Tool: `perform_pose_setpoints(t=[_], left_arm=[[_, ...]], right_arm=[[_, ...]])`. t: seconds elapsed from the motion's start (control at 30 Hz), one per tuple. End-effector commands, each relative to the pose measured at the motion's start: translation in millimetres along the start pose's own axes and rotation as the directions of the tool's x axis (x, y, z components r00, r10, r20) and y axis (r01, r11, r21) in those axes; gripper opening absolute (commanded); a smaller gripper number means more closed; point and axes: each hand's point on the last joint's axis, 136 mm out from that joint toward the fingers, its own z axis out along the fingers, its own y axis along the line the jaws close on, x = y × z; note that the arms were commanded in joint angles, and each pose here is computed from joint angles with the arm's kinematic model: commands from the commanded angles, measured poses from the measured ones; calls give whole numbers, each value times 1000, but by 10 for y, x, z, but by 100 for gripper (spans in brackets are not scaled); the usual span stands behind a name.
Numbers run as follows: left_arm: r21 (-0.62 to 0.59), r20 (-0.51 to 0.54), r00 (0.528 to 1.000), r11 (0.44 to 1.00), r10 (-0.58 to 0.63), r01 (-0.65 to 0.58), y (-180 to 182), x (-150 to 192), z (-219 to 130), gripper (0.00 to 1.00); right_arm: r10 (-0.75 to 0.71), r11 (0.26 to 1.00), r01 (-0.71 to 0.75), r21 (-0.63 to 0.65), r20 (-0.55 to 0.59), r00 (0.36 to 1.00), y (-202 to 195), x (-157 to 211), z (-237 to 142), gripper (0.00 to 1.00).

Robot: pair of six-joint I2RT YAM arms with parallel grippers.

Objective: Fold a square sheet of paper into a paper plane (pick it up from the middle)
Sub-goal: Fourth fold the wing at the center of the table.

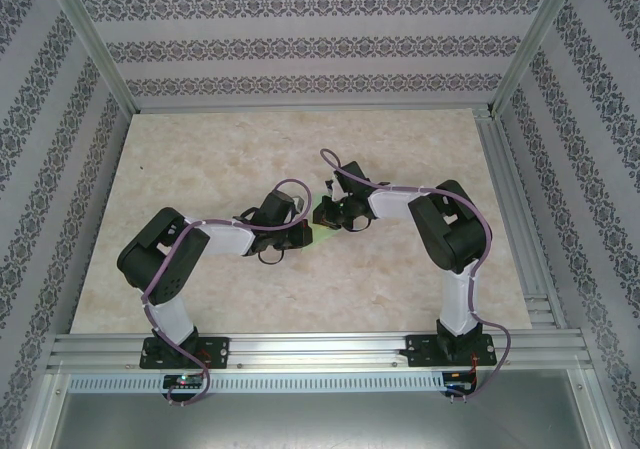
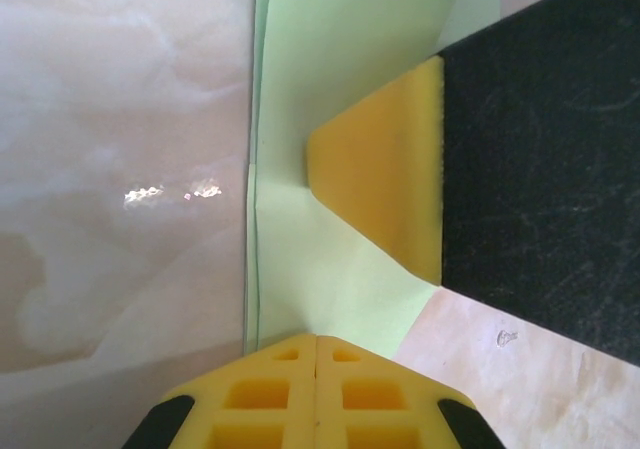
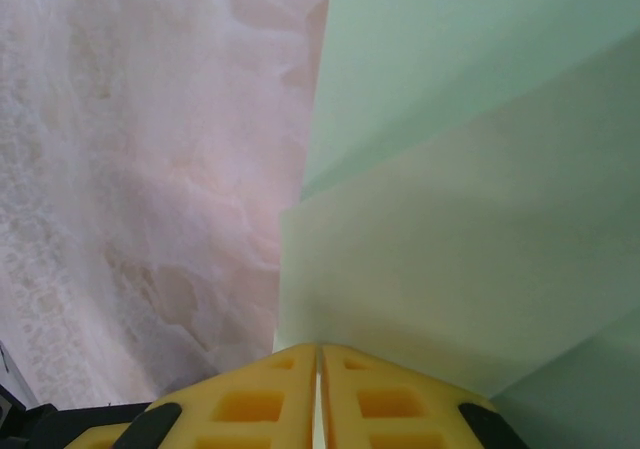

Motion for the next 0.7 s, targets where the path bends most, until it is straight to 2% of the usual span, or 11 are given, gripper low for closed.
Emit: perform_pose_setpoints(t=[0.0, 0.47, 0.67], left_arm=[[-125, -139, 989, 992, -52, 34, 410, 421, 4, 5], [-112, -171, 984, 993, -49, 30, 397, 465, 36, 5], [-108, -176, 983, 994, -48, 29, 375, 452, 46, 5]], right_arm=[[-9, 996, 7, 90, 24, 1000, -391, -34, 34, 12], [-27, 994, 13, 104, 132, 991, -533, -642, -261, 13], [-64, 997, 56, 55, 176, 982, -188, -702, -554, 13]])
